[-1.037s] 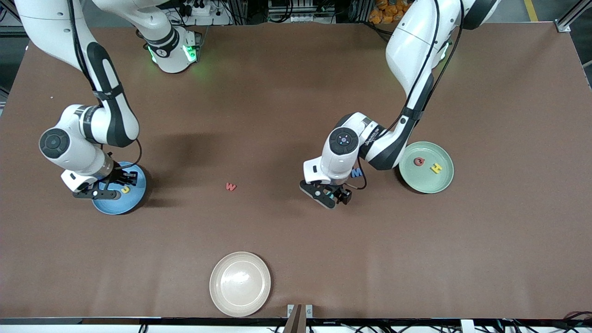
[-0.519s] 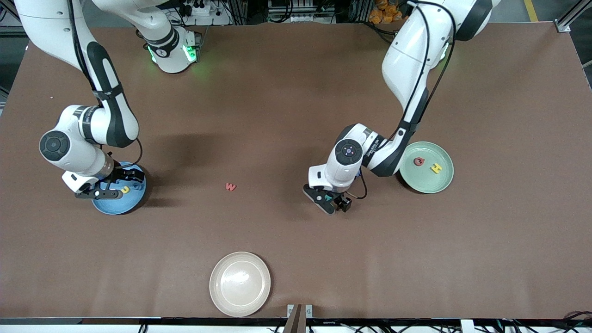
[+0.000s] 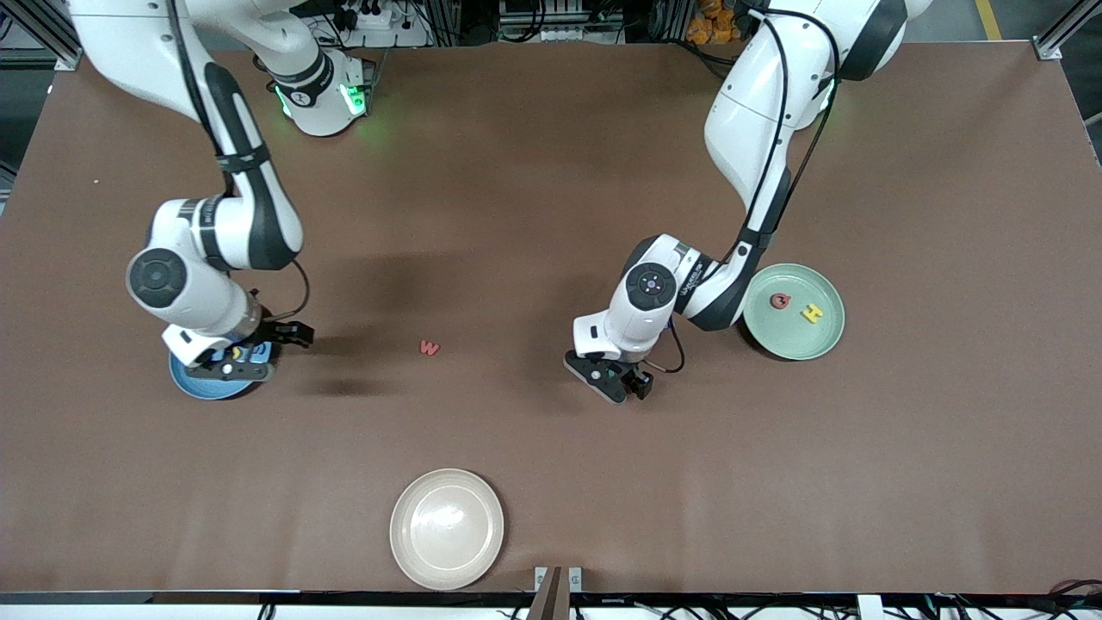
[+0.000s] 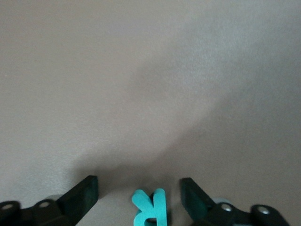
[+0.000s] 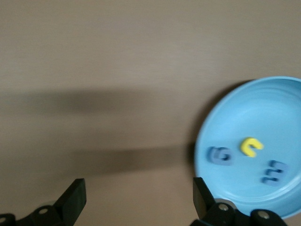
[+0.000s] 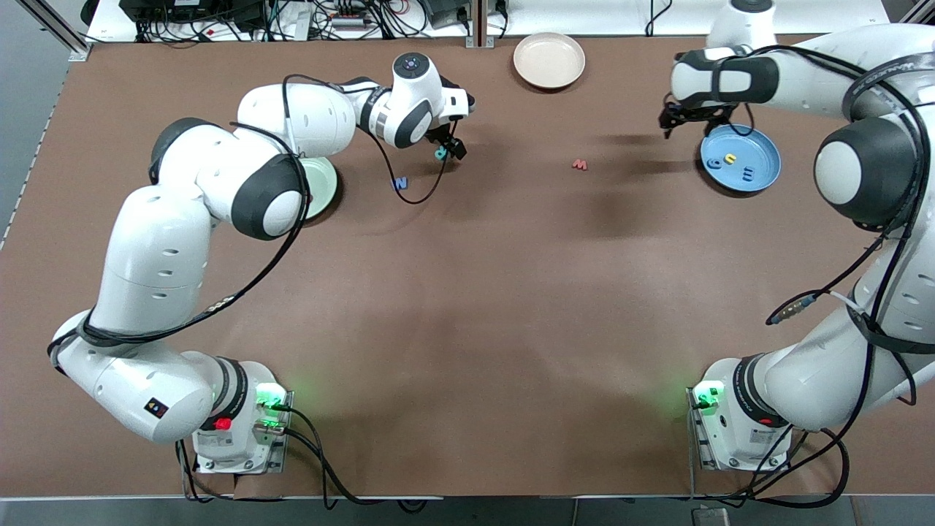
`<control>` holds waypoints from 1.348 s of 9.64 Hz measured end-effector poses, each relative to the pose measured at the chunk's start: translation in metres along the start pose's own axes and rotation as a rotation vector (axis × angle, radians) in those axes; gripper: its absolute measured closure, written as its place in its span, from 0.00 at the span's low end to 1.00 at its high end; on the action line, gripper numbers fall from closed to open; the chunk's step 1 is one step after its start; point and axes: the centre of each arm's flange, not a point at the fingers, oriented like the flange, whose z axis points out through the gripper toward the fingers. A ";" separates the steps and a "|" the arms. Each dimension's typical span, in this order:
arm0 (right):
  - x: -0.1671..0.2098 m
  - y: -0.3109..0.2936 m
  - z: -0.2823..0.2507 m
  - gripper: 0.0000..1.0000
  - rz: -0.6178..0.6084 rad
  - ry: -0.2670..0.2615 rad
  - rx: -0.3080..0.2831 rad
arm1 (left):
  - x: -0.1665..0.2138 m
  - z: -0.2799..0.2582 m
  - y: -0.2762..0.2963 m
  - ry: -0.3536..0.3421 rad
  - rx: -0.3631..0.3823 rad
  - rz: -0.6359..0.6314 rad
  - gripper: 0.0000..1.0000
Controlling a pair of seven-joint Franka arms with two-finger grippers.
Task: Sort upper and lower case letters into plates
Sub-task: 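Place the R on the green plate while the right gripper reaches the m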
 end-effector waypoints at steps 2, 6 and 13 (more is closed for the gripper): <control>-0.002 -0.063 -0.015 0.00 -0.092 0.035 0.002 | 0.002 -0.003 0.000 0.004 -0.005 -0.008 0.26; -0.005 -0.103 -0.021 0.00 -0.419 0.049 -0.001 | -0.001 -0.010 0.005 -0.070 -0.020 -0.029 0.30; -0.031 -0.180 0.019 0.00 -1.060 0.029 0.020 | 0.000 -0.015 0.005 -0.088 -0.022 -0.031 0.71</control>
